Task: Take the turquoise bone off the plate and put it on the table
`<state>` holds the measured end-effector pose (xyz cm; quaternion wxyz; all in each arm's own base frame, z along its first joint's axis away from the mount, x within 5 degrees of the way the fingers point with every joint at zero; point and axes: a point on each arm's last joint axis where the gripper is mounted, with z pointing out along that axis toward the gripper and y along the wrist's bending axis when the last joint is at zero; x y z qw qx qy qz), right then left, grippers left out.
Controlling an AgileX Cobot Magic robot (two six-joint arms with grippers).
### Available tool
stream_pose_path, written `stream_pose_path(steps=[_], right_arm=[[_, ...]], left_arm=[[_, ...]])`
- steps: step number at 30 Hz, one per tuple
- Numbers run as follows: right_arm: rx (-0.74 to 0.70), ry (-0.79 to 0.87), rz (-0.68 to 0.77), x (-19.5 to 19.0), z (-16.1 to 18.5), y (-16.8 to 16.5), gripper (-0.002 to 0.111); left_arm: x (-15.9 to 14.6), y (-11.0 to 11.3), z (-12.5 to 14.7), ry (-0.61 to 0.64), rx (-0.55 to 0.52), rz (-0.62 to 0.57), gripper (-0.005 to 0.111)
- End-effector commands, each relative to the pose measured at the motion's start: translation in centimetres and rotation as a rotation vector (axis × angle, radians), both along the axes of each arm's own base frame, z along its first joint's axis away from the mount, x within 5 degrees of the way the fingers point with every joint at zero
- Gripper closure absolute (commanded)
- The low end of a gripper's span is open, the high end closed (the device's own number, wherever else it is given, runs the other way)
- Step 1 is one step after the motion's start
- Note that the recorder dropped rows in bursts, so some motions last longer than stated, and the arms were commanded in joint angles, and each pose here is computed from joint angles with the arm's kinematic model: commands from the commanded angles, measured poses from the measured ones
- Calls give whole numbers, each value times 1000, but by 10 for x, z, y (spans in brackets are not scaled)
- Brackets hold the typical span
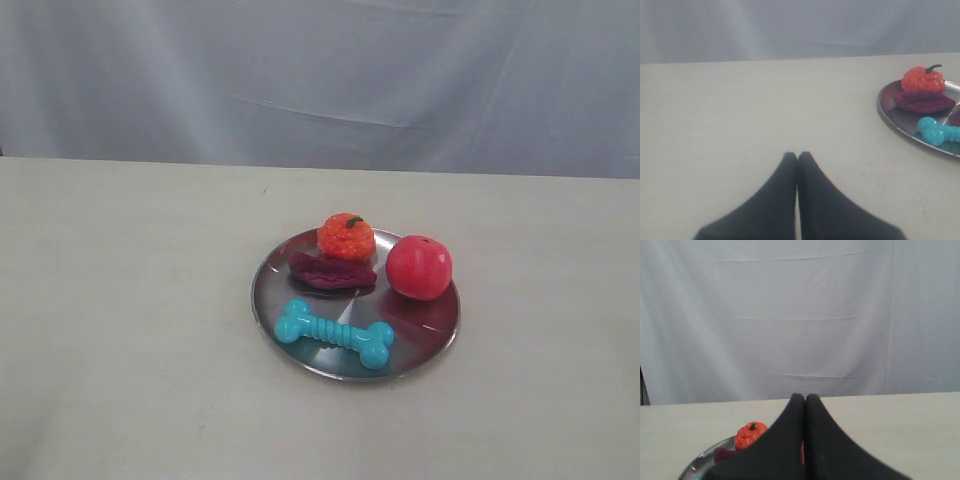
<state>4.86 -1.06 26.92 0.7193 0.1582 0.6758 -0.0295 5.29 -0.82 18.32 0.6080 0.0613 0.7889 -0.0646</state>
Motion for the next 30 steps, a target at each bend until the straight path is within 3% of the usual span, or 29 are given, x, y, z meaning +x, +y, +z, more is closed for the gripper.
stream_pose_path(steps=[1, 5, 14, 23, 30], right_arm=[[-50, 186, 62, 9, 32, 3, 109], [-12, 351, 121, 27, 56, 1, 109], [-13, 535, 228, 73, 88, -7, 109], [-175, 731, 388, 141, 88, 6, 109], [-323, 832, 533, 201, 91, 40, 109]], left_arm=[[0, 0, -1, 1, -1, -2, 107], [0, 0, -1, 1, -1, -2, 107], [0, 0, -1, 1, -1, -2, 107], [0, 0, -1, 1, -1, -2, 107], [0, 0, -1, 1, -1, -2, 107]])
